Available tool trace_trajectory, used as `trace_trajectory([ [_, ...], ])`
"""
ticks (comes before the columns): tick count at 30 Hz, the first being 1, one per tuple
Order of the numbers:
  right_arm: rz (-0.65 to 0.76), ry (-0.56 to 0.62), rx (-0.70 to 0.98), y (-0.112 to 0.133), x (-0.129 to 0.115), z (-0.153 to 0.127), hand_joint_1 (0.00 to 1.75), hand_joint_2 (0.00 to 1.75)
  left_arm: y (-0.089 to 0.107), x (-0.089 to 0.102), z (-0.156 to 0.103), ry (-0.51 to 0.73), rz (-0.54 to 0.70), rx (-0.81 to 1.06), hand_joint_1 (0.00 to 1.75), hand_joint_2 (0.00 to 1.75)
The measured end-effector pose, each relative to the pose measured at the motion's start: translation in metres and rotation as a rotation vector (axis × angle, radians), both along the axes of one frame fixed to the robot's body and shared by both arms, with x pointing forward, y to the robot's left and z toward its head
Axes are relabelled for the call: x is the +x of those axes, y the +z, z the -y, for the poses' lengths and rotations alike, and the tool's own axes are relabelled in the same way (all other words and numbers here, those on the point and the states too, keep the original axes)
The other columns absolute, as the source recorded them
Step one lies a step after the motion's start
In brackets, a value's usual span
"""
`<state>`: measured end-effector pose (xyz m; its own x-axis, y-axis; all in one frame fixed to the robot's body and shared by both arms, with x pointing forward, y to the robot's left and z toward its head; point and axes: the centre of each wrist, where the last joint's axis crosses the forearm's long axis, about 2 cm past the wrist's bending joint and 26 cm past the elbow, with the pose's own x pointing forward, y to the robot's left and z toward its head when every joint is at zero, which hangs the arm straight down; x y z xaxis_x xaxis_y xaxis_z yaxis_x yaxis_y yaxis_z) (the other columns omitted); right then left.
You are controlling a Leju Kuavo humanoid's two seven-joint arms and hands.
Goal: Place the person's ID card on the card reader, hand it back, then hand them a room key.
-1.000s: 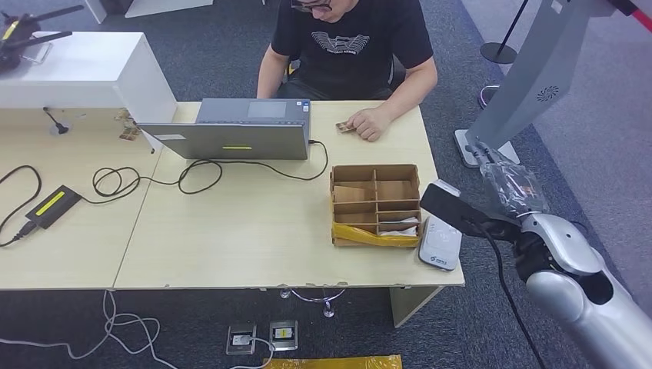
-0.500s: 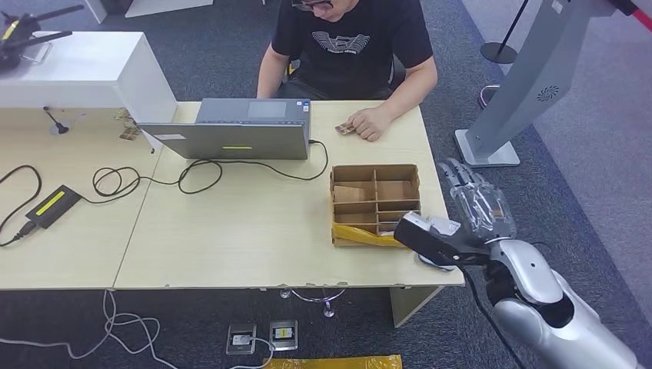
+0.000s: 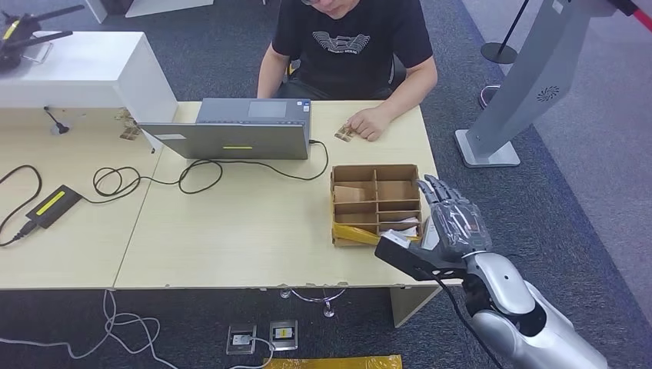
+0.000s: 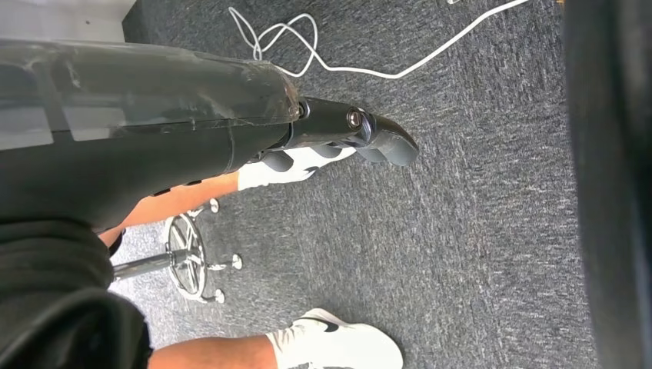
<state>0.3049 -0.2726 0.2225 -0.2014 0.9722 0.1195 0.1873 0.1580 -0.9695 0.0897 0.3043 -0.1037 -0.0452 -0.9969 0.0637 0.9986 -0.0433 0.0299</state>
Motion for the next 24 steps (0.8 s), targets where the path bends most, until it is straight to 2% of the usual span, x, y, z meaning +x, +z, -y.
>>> trace_trajectory([
  [24, -0.076, 0.062, -0.027, -0.022, 0.006, -0.029, 0.00, 1.75, 0.002, 0.008, 0.003, -0.070, 0.005, -0.003, 0.00, 0.00],
])
